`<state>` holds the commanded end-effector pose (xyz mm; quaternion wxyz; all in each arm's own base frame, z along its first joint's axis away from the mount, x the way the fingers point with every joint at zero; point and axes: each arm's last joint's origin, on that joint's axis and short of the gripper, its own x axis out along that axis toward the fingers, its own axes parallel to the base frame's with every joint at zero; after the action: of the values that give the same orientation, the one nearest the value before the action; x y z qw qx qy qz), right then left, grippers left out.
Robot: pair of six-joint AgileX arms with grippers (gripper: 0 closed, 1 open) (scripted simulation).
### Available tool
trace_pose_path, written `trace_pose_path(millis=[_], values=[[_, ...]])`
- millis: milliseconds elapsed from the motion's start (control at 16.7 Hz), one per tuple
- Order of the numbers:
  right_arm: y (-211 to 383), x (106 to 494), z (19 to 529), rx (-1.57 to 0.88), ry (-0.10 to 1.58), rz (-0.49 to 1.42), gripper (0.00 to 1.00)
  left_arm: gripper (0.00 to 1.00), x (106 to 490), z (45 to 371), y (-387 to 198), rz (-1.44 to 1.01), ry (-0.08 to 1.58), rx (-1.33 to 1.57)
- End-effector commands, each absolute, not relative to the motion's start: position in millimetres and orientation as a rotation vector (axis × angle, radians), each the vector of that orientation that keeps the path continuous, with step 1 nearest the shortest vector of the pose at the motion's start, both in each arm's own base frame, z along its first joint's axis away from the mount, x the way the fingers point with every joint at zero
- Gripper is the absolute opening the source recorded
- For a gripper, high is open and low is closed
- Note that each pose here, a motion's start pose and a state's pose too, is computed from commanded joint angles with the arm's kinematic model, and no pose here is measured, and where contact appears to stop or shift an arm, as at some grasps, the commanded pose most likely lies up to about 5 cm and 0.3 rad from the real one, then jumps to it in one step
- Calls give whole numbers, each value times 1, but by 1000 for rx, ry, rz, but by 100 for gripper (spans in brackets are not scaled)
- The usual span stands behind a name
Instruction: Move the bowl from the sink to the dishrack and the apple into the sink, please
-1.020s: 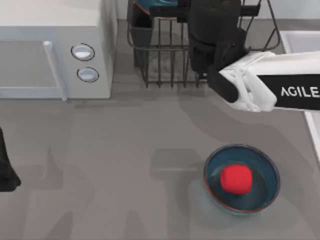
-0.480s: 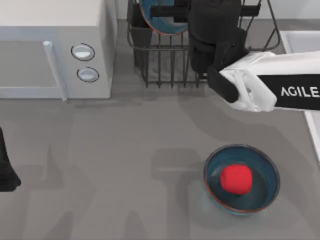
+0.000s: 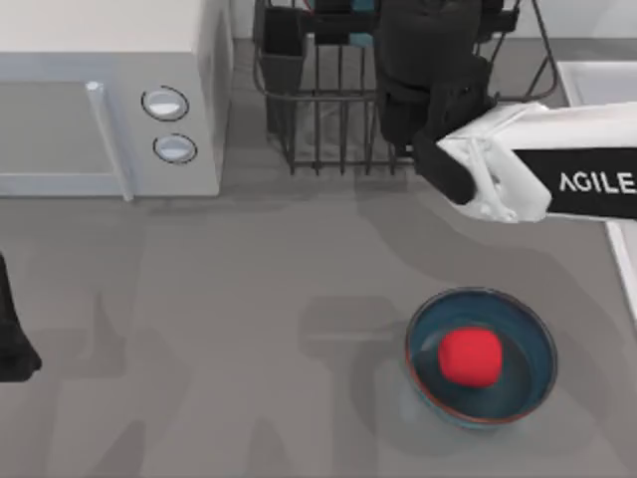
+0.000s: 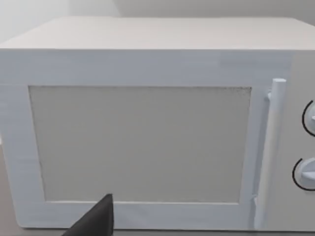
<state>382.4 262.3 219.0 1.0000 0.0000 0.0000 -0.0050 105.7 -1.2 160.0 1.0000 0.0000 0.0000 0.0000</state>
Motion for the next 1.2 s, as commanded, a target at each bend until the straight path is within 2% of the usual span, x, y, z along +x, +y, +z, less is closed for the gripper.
trace_pose_path(millis=[540,780,1020,1200], values=[[261,381,221,-1,2,-7,100,100,106,160,-1,0,0,0],[226,367,242,-10,20,-3,100,100,106,160,-1,0,0,0],[161,324,285,-3,10,5,100,100,106,160,-1,0,0,0],[102,265,314,16,-47,8,100,100,106,160,-1,0,0,0]])
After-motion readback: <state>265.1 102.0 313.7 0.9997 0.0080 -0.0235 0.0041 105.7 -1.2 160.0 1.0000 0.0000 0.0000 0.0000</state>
